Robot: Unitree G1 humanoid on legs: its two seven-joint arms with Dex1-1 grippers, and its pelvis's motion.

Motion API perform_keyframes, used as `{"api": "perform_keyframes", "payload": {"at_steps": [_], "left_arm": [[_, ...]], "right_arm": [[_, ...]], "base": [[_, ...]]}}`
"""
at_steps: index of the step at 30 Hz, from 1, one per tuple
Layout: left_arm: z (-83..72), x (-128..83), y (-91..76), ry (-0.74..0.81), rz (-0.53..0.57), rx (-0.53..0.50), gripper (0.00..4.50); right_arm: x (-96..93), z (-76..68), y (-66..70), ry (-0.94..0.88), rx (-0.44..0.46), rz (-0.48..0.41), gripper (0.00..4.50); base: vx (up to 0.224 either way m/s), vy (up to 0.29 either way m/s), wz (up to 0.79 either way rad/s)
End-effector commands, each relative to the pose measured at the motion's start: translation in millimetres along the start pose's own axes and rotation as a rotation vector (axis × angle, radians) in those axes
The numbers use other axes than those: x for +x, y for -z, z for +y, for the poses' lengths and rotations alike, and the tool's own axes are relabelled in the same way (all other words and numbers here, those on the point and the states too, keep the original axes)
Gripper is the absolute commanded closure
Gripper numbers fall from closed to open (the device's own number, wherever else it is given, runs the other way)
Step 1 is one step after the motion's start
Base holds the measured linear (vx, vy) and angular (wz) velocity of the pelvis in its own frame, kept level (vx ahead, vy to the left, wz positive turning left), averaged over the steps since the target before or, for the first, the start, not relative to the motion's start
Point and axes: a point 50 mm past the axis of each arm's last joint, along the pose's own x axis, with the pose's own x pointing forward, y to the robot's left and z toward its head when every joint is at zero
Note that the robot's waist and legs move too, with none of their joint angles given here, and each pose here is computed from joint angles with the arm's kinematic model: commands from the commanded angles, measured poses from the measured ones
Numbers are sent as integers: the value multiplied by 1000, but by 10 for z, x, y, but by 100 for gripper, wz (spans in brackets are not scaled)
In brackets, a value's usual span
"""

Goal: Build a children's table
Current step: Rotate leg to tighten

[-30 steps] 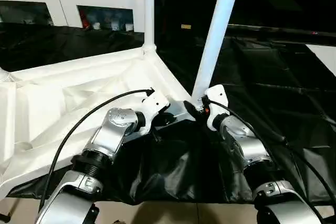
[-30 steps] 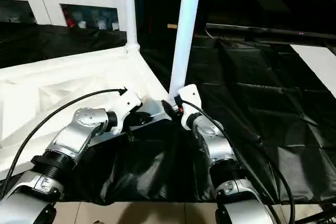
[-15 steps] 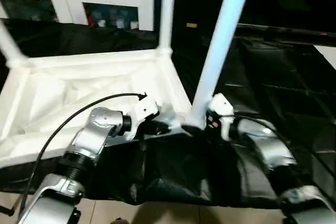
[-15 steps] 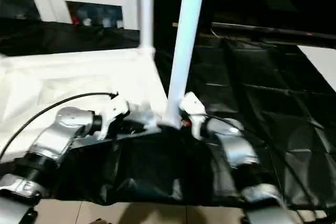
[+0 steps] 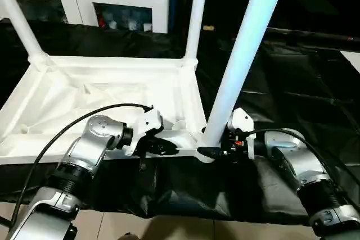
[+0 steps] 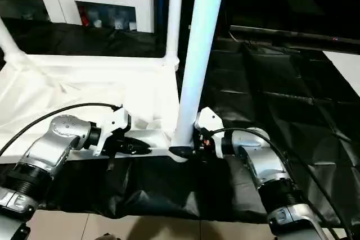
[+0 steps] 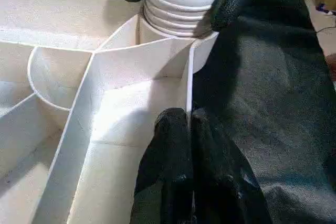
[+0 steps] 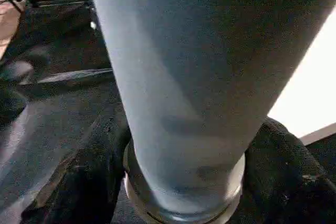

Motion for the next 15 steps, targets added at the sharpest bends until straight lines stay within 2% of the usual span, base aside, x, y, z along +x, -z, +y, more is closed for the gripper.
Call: {"api": "perform_keyframes", "payload": {"at_steps": [1, 4, 7, 10, 15], "left_arm": [[-27, 81, -117, 24, -56, 42, 450], [-20, 98, -117, 5, -60, 42, 450], [26, 159, -130, -80, -68, 34, 450], [90, 260, -164, -198, -79, 16, 450], [182, 455, -277, -375, -105, -51, 450]], "right_arm": [[109, 127, -13, -112, -11, 0, 174], [125, 152, 5, -118, -5, 4, 180], [178, 157, 49, -66, 12, 2, 183], [291, 39, 115, 144, 55, 10, 183], [473, -165, 189, 518, 183, 38, 184]], "base": [[0, 0, 0], [0, 0, 0], [0, 0, 0], [0, 0, 0], [0, 0, 0]]}}
